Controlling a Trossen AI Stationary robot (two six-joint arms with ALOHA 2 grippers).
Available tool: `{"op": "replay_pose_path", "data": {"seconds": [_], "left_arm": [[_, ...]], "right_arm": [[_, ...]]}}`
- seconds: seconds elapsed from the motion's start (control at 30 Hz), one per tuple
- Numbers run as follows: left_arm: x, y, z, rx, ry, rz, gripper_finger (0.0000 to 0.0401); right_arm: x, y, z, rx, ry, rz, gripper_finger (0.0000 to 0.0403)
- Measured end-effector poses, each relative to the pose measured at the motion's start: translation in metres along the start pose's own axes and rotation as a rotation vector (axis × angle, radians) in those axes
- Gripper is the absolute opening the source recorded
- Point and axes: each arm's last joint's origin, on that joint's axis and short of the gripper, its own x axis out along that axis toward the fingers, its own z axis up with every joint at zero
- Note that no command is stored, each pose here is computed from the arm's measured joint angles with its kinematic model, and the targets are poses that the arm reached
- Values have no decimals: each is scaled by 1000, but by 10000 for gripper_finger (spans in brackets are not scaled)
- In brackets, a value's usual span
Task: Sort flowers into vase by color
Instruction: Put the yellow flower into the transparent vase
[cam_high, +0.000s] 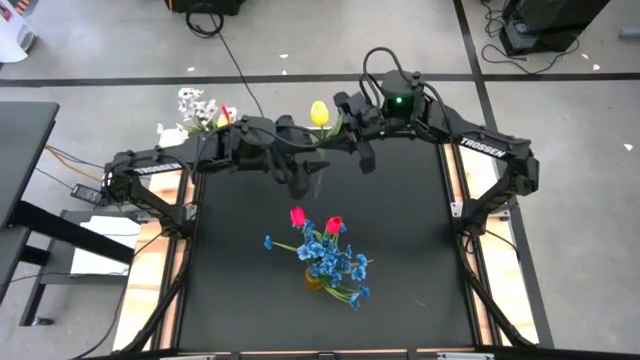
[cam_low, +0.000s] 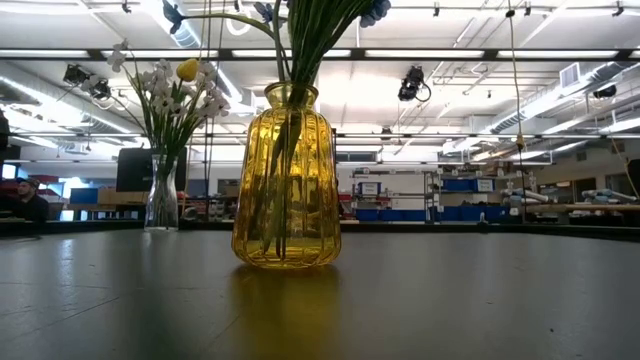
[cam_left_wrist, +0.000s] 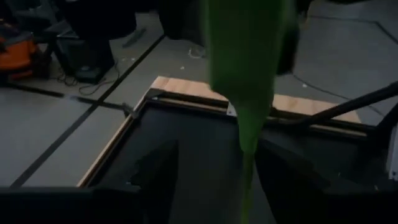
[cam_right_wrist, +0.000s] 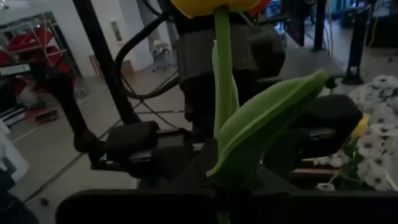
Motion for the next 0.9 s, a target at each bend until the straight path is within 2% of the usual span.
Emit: {"op": "replay_pose_path", "data": {"seconds": [0.37, 0.57, 0.77, 0.9], "left_arm": [[-6, 1, 14, 4, -141, -34, 116], [-3, 1, 22, -1, -223, -128, 96], [-2, 3, 21, -12, -219, -134, 88], [-2, 4, 22, -24, -222, -139, 53]], "right_arm": [[-22, 21, 16, -67, -56, -37, 12], [-19, 25, 14, -67, -44, -38, 12], [-16, 29, 14, -91, -48, -61, 12], [-16, 28, 14, -91, -48, -63, 12]]}}
